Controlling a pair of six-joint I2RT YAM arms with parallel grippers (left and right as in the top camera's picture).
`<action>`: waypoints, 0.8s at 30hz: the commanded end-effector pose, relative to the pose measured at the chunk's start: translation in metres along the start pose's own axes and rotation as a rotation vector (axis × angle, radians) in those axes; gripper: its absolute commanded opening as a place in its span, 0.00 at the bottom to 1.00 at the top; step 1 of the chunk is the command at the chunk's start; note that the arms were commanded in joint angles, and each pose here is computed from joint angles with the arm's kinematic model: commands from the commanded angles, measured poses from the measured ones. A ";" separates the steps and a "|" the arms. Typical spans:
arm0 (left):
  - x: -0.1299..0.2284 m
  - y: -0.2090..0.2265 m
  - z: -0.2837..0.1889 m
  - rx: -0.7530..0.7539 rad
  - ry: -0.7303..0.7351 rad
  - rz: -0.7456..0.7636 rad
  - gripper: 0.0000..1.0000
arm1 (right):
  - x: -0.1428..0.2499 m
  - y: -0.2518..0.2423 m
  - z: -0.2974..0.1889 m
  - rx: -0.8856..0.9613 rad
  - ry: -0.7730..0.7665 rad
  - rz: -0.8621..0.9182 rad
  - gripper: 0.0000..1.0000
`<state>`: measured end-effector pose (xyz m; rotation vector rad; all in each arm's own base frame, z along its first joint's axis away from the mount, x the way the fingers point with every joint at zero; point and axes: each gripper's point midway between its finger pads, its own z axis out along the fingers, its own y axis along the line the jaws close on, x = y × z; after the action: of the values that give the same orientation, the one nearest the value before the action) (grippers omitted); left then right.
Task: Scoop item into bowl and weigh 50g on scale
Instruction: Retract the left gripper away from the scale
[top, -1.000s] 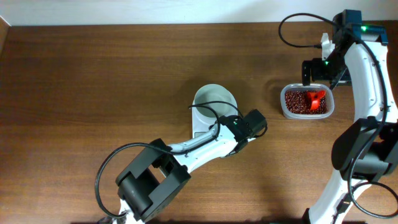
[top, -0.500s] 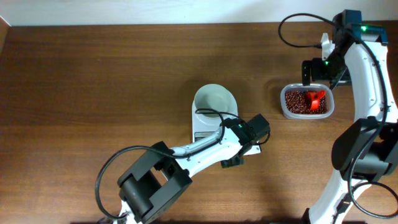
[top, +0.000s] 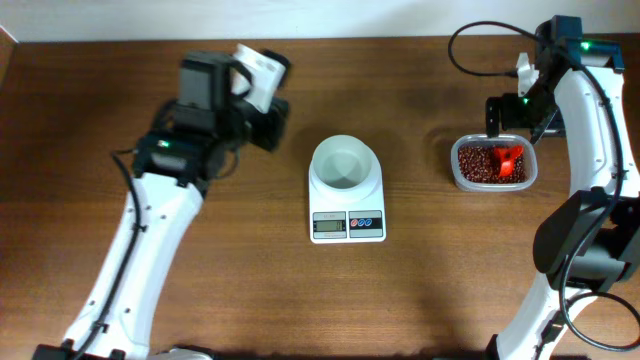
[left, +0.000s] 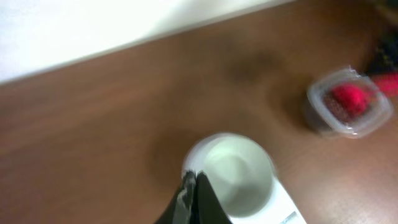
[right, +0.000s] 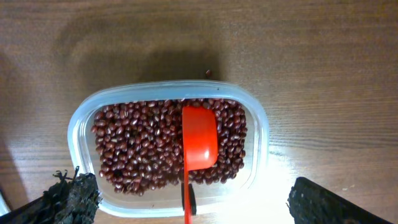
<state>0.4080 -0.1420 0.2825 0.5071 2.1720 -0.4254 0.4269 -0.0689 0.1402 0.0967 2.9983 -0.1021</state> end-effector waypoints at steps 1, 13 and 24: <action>-0.010 0.080 -0.015 -0.237 -0.079 -0.229 0.00 | -0.005 -0.004 -0.007 0.007 -0.022 0.015 0.99; 0.139 0.130 -0.021 -0.501 0.430 -0.657 0.04 | -0.005 -0.004 -0.007 0.007 -0.022 0.015 0.99; 0.203 0.132 -0.020 -0.572 0.726 -0.653 0.99 | -0.005 -0.004 -0.007 0.007 -0.022 0.015 0.99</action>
<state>0.3467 0.0191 0.1170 -0.4695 2.9793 0.0680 0.4270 -0.0689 0.1407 0.0979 2.9975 -0.1027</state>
